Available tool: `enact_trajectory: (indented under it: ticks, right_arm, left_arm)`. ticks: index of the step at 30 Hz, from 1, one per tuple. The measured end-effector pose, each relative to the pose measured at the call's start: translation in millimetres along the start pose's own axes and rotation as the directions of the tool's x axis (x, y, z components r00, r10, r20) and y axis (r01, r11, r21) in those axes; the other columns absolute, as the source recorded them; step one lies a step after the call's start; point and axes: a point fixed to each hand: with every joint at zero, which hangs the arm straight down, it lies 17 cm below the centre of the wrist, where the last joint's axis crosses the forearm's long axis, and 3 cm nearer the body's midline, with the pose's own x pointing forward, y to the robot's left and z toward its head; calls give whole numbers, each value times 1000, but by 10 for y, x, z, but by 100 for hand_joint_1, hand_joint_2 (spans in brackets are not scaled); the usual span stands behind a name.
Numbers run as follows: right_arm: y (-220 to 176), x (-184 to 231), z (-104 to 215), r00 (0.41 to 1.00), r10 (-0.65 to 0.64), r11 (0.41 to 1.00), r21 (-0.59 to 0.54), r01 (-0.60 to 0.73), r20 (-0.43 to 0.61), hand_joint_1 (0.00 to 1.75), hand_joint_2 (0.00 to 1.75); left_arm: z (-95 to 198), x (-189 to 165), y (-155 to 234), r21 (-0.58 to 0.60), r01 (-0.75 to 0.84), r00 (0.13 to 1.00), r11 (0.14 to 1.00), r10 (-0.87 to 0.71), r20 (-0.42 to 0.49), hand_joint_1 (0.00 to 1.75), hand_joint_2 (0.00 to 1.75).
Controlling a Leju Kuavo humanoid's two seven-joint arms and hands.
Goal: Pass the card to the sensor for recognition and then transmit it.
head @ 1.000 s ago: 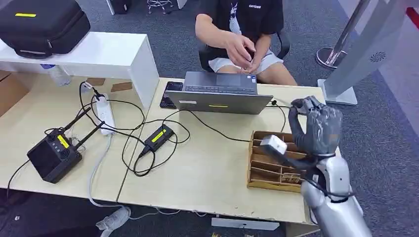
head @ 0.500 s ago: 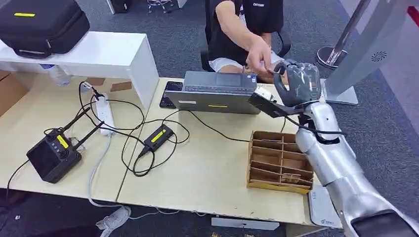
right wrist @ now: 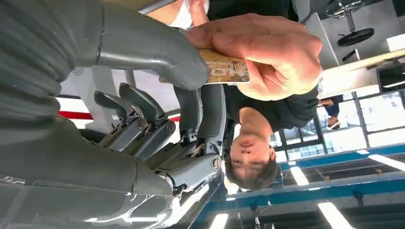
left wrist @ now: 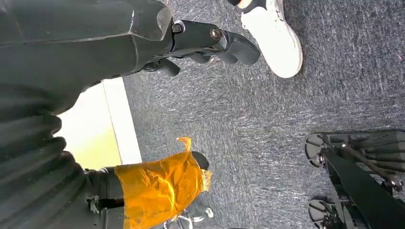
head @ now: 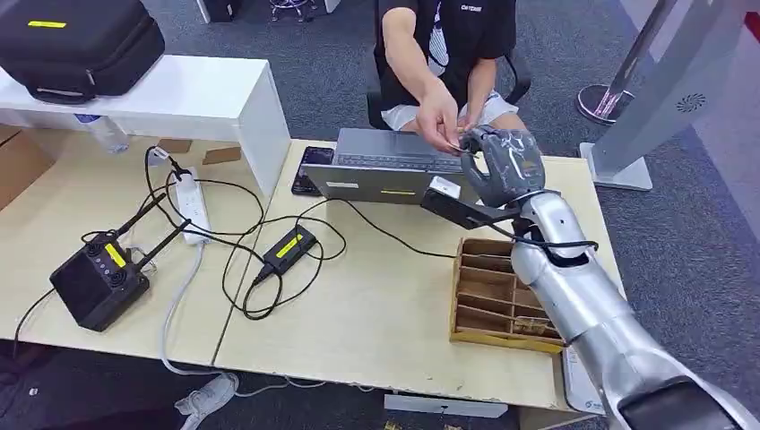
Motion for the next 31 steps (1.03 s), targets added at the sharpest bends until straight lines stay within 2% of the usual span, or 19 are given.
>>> enact_trajectory:
  ticks: [1,4,7,12,14,16,19,24,26,31]
  right_arm:
    - [4,6,0,1000,-1,1000,1,1,1,0,175]
    - [170,117,36,994,-109,991,79,107,23,0,175]
    - [380,384,162,950,-310,937,186,297,46,0,175]
    - [404,662,437,906,-416,899,187,396,83,0,175]
    - [326,678,566,893,-439,893,159,422,97,0,175]
    - [103,647,755,861,-494,870,67,489,124,0,175]
    - [-341,517,1222,798,-582,796,-91,599,159,0,175]
    - [-958,379,1948,730,-650,691,-239,683,209,0,175]
    - [-1168,332,2200,681,-694,626,-272,731,233,0,175]
    - [-1758,-45,2713,449,-836,288,-445,848,316,0,175]
  left_arm:
    - [0,0,0,0,0,1000,1000,0,0,0,175]
    - [0,-2,0,-1,-1,1000,1000,1,0,0,175]
    - [0,3,4,-2,-9,1000,1000,9,1,0,175]
    - [-1,-12,29,1,-31,1000,1000,31,0,0,175]
    - [-1,-10,30,2,-44,999,999,44,0,0,175]
    - [-4,-15,45,9,-74,997,997,74,0,0,175]
    - [-8,-66,71,25,-118,993,993,118,-8,0,175]
    - [-11,-129,102,43,-169,985,985,170,-17,0,175]
    - [-12,-134,110,48,-186,982,981,187,-19,0,175]
    - [-13,-140,106,58,-230,973,972,231,-20,0,175]
